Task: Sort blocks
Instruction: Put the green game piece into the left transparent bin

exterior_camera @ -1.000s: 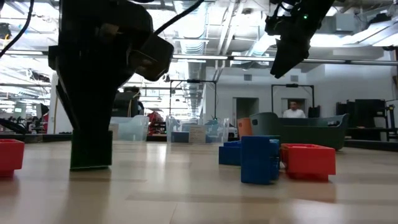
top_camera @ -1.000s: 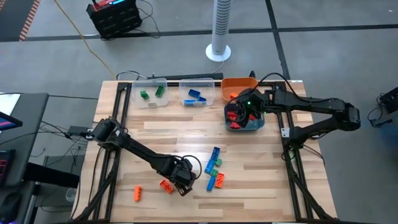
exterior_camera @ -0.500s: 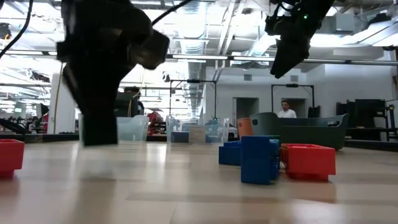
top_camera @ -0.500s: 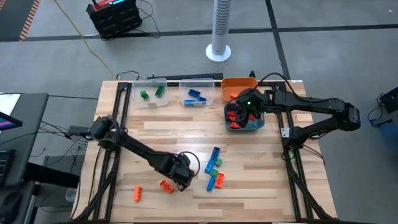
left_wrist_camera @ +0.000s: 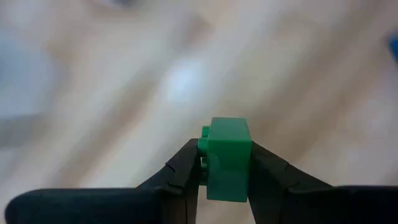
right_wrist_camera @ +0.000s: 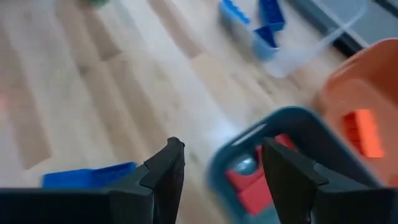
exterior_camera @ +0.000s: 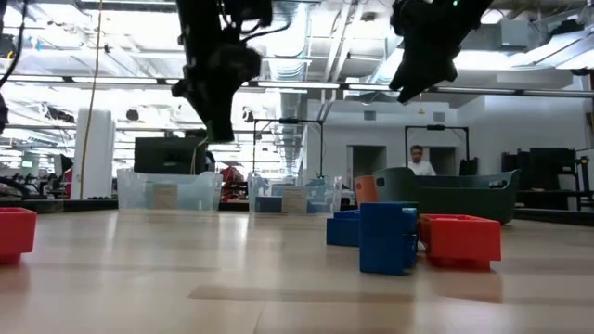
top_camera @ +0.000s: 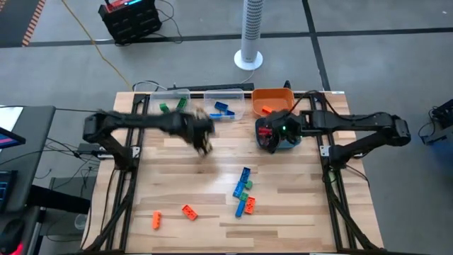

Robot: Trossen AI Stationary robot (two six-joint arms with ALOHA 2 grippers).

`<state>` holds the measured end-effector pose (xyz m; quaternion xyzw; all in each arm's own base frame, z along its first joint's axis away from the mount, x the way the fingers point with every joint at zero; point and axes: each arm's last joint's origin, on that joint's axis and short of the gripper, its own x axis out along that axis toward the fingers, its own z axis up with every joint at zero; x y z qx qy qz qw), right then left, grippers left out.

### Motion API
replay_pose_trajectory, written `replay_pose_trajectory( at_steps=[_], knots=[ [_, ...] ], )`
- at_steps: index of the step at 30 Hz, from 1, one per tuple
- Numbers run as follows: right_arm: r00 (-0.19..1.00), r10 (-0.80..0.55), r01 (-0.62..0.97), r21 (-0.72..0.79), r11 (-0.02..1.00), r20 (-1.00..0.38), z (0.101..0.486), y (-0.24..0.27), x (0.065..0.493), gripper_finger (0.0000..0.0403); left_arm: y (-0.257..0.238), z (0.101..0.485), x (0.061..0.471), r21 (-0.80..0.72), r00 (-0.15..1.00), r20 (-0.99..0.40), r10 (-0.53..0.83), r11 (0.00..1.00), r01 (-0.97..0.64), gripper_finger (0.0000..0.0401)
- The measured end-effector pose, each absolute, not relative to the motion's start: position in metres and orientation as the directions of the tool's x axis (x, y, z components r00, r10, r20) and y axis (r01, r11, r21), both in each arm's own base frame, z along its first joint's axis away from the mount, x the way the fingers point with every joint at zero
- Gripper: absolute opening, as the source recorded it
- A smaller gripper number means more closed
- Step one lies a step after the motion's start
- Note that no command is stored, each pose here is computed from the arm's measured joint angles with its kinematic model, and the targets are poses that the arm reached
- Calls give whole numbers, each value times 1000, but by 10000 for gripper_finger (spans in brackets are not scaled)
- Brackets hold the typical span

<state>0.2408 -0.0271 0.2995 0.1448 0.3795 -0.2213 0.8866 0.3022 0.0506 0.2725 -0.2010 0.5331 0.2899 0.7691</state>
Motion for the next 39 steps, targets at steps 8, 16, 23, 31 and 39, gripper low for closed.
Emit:
replay_pose_trajectory(
  at_steps=[8, 16, 23, 31, 39],
  knots=[
    [647, -253, 459, 103, 882, -719, 300, 22, 240, 218, 165, 299, 228, -17, 212, -935, 283, 564, -825, 94],
    [647, -288, 493, 99, 864, -706, 291, 50, 244, 218, 232, 272, 193, 45, 83, -960, 267, 441, -896, 96],
    [601, -294, 540, 106, 835, -743, 273, 54, 258, 218, 257, 243, 202, 66, 56, -964, 262, 435, -898, 141],
    [593, -252, 492, 97, 865, -765, 272, 63, 254, 218, 256, 248, 202, 87, 56, -966, 251, 523, -848, 205],
    [542, -21, 31, -6, 1000, -840, 262, 72, 259, 218, 209, 303, 219, 70, 242, -897, 370, 659, -749, 200]
  ],
)
